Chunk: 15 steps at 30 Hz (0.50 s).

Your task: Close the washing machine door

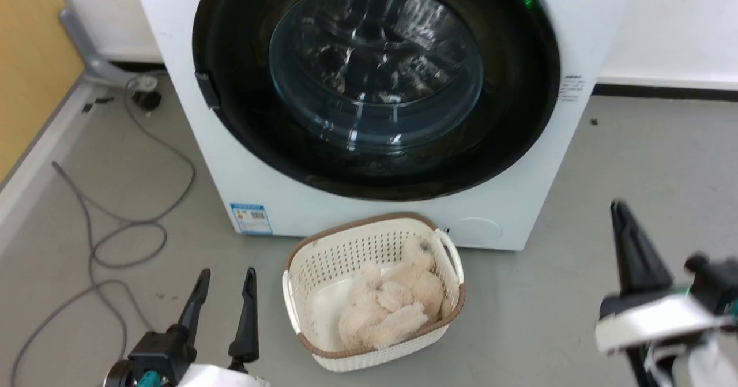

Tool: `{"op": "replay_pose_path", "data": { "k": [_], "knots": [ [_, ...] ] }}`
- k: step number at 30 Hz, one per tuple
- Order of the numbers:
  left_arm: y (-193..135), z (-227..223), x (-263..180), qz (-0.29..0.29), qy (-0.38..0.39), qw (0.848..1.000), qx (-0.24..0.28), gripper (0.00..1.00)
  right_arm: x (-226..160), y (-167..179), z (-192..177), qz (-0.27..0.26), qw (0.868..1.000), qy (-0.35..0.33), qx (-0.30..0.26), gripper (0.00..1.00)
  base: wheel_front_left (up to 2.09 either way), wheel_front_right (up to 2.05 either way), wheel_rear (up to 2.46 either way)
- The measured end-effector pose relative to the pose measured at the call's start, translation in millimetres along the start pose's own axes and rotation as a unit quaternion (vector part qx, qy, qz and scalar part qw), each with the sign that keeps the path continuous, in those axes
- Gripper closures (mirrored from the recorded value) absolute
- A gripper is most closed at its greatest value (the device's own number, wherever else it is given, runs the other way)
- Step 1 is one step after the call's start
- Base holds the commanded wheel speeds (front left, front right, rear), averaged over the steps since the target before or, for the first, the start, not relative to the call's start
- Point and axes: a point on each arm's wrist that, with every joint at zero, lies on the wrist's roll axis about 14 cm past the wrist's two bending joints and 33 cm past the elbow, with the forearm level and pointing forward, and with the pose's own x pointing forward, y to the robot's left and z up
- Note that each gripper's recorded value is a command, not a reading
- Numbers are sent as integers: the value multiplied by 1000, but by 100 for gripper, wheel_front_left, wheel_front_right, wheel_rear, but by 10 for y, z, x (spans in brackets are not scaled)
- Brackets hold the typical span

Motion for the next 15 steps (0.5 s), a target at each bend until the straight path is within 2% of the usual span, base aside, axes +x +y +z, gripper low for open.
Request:
{"op": "replay_pose_path", "data": {
  "k": [6, 7, 8, 15],
  "knots": [
    [-57, -21, -65, -8, 4, 1000, -2, 0, -372, 30, -50, -22, 1000, 8, -5, 100, 0, 0, 0],
    [-65, -30, -71, -9, 5, 1000, -1, 0, -418, 37, -70, -24, 1000, 12, -7, 81, 0, 0, 0],
    [-70, -39, -77, -10, 7, 1000, 1, 0, -462, 45, -85, -25, 1000, 15, -11, 0, 0, 0, 0],
    [-107, -77, -112, -16, 13, 1000, 9, 0, -648, 52, -199, -36, 999, 35, -14, 0, 0, 0, 0]
  ]
}}
